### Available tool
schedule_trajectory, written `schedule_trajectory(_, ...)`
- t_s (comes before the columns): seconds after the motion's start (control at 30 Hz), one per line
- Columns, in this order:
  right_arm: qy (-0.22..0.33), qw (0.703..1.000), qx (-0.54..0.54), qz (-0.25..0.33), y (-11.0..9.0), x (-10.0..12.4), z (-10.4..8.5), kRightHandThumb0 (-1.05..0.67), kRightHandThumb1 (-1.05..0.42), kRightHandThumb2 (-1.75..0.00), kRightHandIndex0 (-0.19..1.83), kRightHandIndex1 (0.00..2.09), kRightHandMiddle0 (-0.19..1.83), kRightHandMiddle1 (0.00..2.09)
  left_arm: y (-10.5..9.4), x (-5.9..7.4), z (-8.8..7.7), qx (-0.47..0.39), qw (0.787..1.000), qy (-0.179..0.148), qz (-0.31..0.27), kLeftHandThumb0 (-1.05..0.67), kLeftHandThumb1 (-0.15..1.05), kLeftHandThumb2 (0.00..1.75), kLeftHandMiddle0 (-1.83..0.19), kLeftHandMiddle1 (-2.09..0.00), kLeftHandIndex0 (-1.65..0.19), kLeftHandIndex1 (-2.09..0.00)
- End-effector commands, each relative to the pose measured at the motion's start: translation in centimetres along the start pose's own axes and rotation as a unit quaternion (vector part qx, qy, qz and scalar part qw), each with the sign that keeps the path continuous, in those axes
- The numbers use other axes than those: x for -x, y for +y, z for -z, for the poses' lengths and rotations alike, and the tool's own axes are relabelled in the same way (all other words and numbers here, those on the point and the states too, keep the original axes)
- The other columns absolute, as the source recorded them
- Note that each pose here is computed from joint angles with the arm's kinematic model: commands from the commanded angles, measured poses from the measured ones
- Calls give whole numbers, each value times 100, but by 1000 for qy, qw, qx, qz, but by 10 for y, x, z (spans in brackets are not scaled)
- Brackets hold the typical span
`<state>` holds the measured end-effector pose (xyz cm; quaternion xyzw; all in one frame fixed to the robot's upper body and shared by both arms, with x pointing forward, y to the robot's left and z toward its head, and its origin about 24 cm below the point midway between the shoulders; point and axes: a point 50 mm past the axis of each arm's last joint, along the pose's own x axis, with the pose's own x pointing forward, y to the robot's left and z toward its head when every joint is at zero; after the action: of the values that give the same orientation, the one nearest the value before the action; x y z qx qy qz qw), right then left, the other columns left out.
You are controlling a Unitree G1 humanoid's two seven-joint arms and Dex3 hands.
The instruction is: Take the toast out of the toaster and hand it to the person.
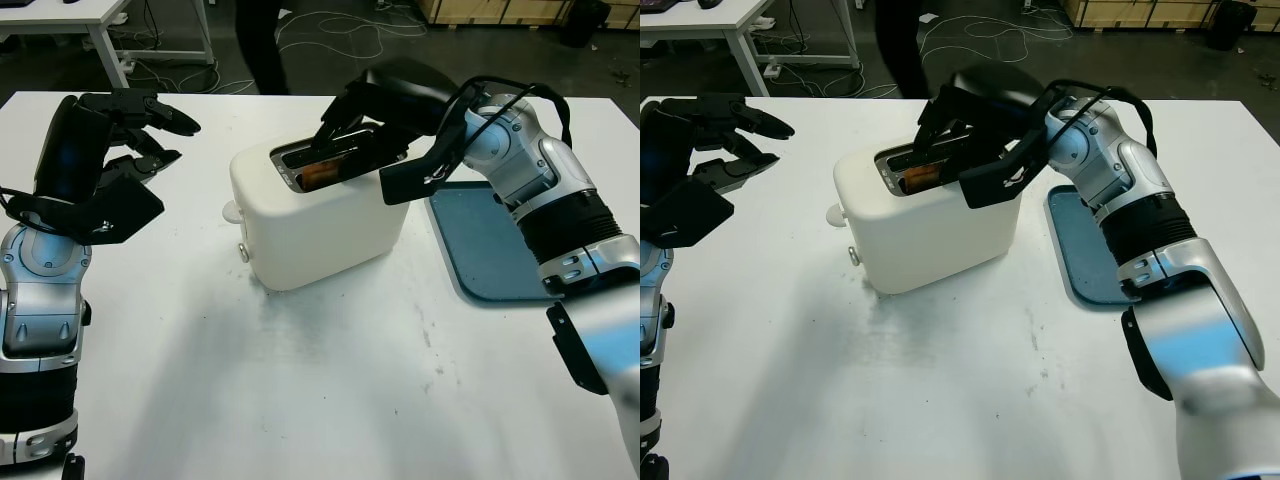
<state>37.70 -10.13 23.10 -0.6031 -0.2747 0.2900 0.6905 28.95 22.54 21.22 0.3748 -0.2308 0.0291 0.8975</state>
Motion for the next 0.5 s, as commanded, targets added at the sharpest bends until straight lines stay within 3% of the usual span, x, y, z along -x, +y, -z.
schedule_trajectory(0.0, 5, 1000, 1, -13, 6, -1, 1, -68, -77, 0, 65, 91, 103, 1, 0, 2, 0, 2, 1000, -1, -1, 8, 85, 0, -93, -99, -98, -53)
schedule_trajectory(0.27, 16, 999, 4, -29, 12, -1, 3, -67, -76, 0, 66, 90, 103, 1, -1, 2, 0, 4, 1000, 0, -1, 8, 85, 0, -95, -100, -98, -53)
schedule_trajectory(0.47, 29, 998, 31, -49, 18, -1, 5, -52, -73, 0, 70, 91, 109, 4, 0, 2, 2, 4, 1000, -5, -2, 7, 85, 0, -96, -100, -99, -52)
